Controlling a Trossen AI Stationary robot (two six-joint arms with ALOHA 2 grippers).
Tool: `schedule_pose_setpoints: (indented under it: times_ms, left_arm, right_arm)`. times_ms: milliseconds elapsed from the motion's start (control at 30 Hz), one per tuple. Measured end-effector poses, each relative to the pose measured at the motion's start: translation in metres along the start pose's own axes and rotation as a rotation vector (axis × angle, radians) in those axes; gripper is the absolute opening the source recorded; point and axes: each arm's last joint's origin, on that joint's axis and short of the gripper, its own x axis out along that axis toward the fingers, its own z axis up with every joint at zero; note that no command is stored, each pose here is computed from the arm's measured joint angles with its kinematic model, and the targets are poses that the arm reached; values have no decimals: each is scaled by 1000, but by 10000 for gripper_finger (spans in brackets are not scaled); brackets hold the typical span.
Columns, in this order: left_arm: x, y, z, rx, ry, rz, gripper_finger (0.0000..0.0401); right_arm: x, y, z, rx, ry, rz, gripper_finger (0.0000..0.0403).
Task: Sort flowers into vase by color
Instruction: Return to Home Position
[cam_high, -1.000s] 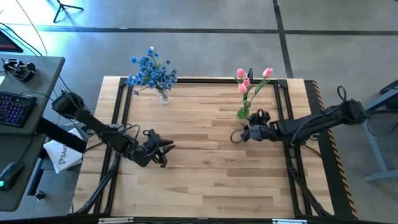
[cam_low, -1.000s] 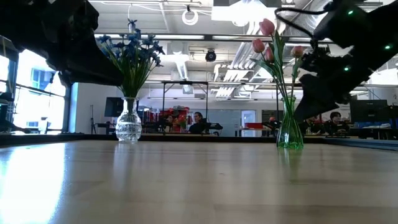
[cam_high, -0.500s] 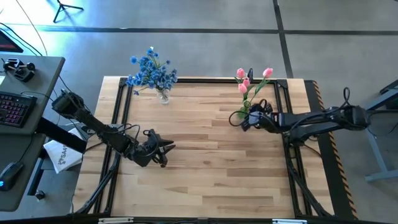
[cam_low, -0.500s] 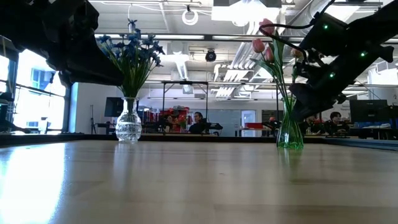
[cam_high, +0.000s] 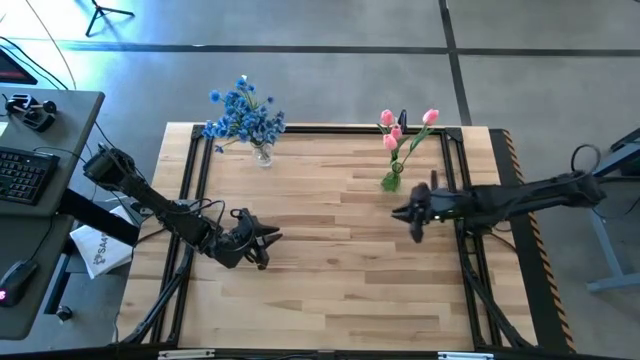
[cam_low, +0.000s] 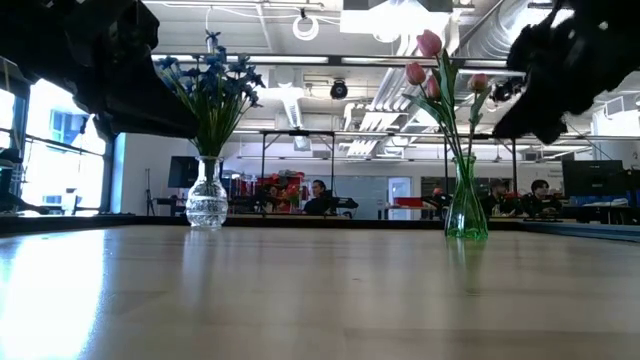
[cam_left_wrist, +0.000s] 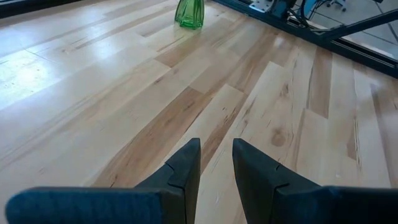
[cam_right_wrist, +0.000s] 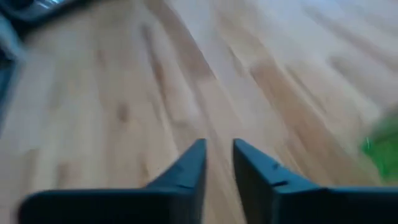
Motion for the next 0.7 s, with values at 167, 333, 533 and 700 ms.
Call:
schedule_pose_setpoints:
  times_ms: [167, 333, 533, 700]
  left_arm:
    - [0, 0, 0, 1, 0, 0, 80]
    - [0, 0, 0, 3, -13, 14, 80]
    - [3, 3, 2, -2, -22, 35, 80]
    - [7, 2, 10, 18, -62, 29, 80]
  right_arm:
    - [-34, 2, 7, -83, -179, 140, 9]
    - [-60, 0, 8, -171, -299, 288, 15]
    - [-77, -2, 9, -269, -414, 367, 4]
    - [-73, -1, 4, -334, -538, 472, 1]
